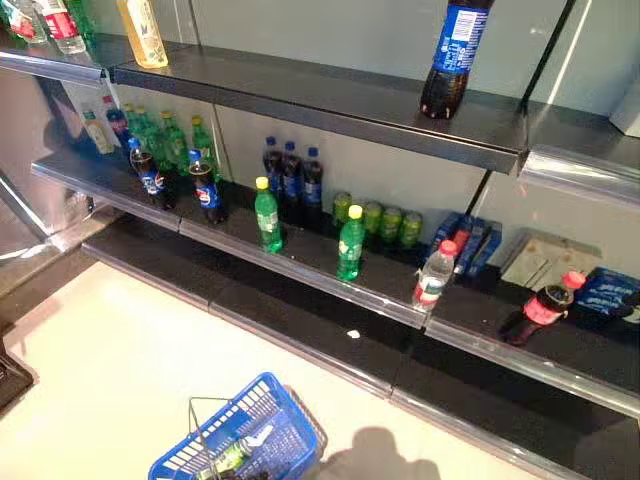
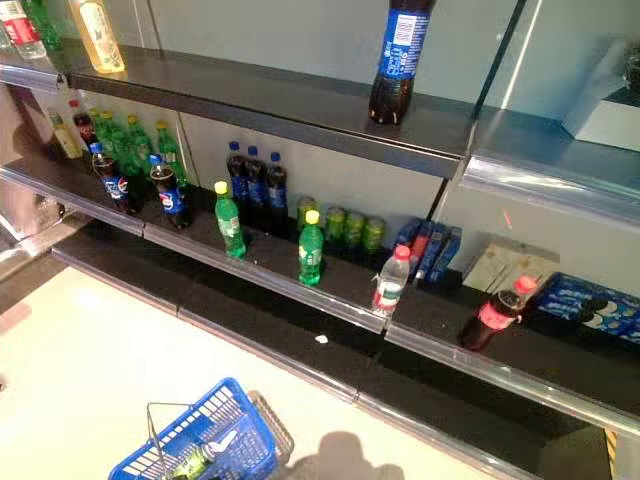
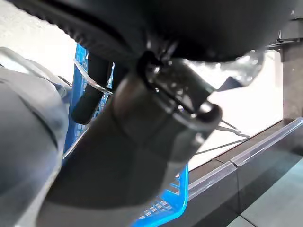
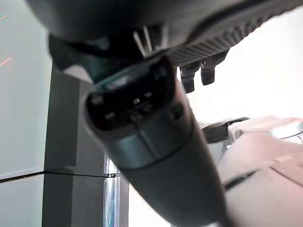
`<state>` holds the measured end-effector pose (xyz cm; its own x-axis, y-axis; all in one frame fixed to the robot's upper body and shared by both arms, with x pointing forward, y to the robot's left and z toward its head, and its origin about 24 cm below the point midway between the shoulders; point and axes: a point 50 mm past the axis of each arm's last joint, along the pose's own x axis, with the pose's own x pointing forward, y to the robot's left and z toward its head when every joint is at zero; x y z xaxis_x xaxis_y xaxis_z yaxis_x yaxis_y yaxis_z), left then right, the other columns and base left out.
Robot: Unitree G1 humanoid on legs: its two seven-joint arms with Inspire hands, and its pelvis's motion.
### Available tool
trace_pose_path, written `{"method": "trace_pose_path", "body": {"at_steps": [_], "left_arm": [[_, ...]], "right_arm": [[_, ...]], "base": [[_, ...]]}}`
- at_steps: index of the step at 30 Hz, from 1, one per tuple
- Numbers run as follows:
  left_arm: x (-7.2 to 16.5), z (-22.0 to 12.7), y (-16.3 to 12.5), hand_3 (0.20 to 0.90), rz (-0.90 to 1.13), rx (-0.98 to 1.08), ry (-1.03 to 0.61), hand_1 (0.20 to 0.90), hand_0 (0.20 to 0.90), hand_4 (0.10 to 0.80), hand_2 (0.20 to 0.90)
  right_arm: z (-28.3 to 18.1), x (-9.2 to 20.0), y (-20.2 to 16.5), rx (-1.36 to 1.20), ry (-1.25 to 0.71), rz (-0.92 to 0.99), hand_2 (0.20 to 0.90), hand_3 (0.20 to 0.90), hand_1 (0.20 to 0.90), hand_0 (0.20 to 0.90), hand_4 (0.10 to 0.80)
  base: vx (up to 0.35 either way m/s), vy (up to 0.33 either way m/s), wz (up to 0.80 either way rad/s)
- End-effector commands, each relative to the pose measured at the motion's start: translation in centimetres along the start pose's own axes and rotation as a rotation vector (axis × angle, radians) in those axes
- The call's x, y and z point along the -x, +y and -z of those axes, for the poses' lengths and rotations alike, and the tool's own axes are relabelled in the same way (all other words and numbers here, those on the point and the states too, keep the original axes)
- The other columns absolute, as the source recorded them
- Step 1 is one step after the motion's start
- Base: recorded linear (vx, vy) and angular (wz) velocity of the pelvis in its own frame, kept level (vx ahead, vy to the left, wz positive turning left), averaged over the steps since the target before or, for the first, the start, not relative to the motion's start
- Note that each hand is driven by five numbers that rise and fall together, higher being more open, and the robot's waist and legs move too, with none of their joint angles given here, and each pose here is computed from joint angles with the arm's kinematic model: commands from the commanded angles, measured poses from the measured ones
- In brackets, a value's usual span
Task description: Pick up the drink and place into the basket.
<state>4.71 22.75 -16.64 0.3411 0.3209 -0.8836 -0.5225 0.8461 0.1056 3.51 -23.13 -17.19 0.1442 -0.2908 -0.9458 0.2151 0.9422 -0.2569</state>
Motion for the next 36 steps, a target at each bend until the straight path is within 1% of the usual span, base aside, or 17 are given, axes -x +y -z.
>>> {"method": "trace_pose_path", "body": {"at_steps": [1, 12, 17, 23, 24, 25, 26, 27, 30, 32, 33, 34, 35, 36], "left_arm": [[-0.7, -3.9, -2.3, 0.2, 0.072, -0.03, -0.146, 0.3, 0.3, 0.1, 0.3], [-0.6, -3.7, -2.2, 0.2, 0.084, -0.028, -0.145, 0.3, 0.3, 0.1, 0.3], [-0.6, -3.6, -2.3, 0.2, 0.09, -0.035, -0.141, 0.3, 0.3, 0.1, 0.3], [-0.7, -3.8, -2.3, 0.2, 0.095, -0.033, -0.147, 0.3, 0.3, 0.1, 0.3], [-0.7, -4.0, -2.4, 0.2, 0.101, -0.036, -0.151, 0.3, 0.3, 0.1, 0.3], [-0.7, -4.1, -2.4, 0.2, 0.102, -0.038, -0.153, 0.3, 0.3, 0.1, 0.3], [-0.7, -4.3, -2.5, 0.2, 0.102, -0.045, -0.157, 0.3, 0.3, 0.1, 0.3], [-0.7, -4.6, -2.5, 0.2, 0.102, -0.05, -0.164, 0.3, 0.3, 0.1, 0.3], [-0.8, -5.6, -2.4, 0.2, 0.1, -0.06, -0.184, 0.3, 0.3, 0.1, 0.3], [-0.8, -6.4, -2.4, 0.2, 0.09, -0.071, -0.2, 0.3, 0.3, 0.1, 0.3], [-0.8, -6.4, -2.4, 0.2, 0.09, -0.072, -0.201, 0.3, 0.3, 0.1, 0.3], [-0.8, -6.6, -2.2, 0.2, 0.084, -0.072, -0.208, 0.3, 0.3, 0.1, 0.3], [-0.8, -6.6, -2.1, 0.2, 0.082, -0.072, -0.207, 0.3, 0.3, 0.1, 0.3], [-0.7, -6.6, -2.0, 0.2, 0.074, -0.066, -0.211, 0.3, 0.3, 0.1, 0.3]], "right_arm": [[-1.1, -0.2, -1.5, 0.009, 0.023, 0.046, 0.9, 0.9, 0.9, 0.9, 0.8], [-1.1, -0.2, -1.7, 0.022, 0.019, 0.07, 0.9, 0.9, 0.9, 0.9, 0.8], [-1.7, -0.2, -2.0, 0.06, -0.02, 0.12, 0.9, 0.9, 0.9, 0.9, 0.8], [-3.4, -0.1, -2.0, 0.169, -0.137, 0.158, 0.9, 0.9, 0.9, 0.9, 0.8], [-4.5, 0.0, -1.7, 0.298, -0.228, 0.183, 0.9, 0.9, 0.9, 0.9, 0.8], [-5.1, 0.1, -1.5, 0.347, -0.273, 0.19, 0.9, 0.9, 0.9, 0.9, 0.8], [-6.5, 0.4, -1.0, 0.434, -0.381, 0.194, 0.9, 0.9, 0.9, 0.9, 0.8], [-7.6, 0.7, -0.4, 0.465, -0.447, 0.181, 0.9, 0.9, 0.9, 0.9, 0.8], [-10.4, 1.6, 0.7, 0.508, -0.613, 0.166, 0.9, 0.9, 0.9, 0.9, 0.8], [-13.4, 3.2, 1.6, 0.494, -0.771, 0.133, 0.9, 0.9, 0.9, 0.9, 0.8], [-13.7, 3.4, 1.7, 0.496, -0.796, 0.128, 0.9, 0.9, 0.9, 0.9, 0.8], [-15.6, 4.9, 2.5, 0.492, -0.887, 0.102, 0.9, 0.9, 0.9, 0.9, 0.8], [-15.8, 5.3, 2.6, 0.493, -0.903, 0.097, 0.9, 0.9, 0.9, 0.9, 0.8], [-17.1, 6.9, 3.1, 0.497, -0.989, 0.072, 0.9, 0.9, 0.9, 0.9, 0.8]], "base": [[0.0, 0.0, 0.0], [0.0, 0.0, 0.0], [0.0, 0.0, 0.0], [0.0, 0.0, 0.0], [0.0, 0.0, 0.0], [-0.033, -0.017, 0.0], [-0.037, -0.033, 0.0], [-0.046, -0.046, 0.0], [-0.053, -0.063, 0.0], [-0.048, -0.086, 0.0], [-0.039, -0.076, 0.0], [-0.019, -0.038, -0.02], [-0.024, -0.051, -0.03], [-0.009, -0.042, -0.03]]}}
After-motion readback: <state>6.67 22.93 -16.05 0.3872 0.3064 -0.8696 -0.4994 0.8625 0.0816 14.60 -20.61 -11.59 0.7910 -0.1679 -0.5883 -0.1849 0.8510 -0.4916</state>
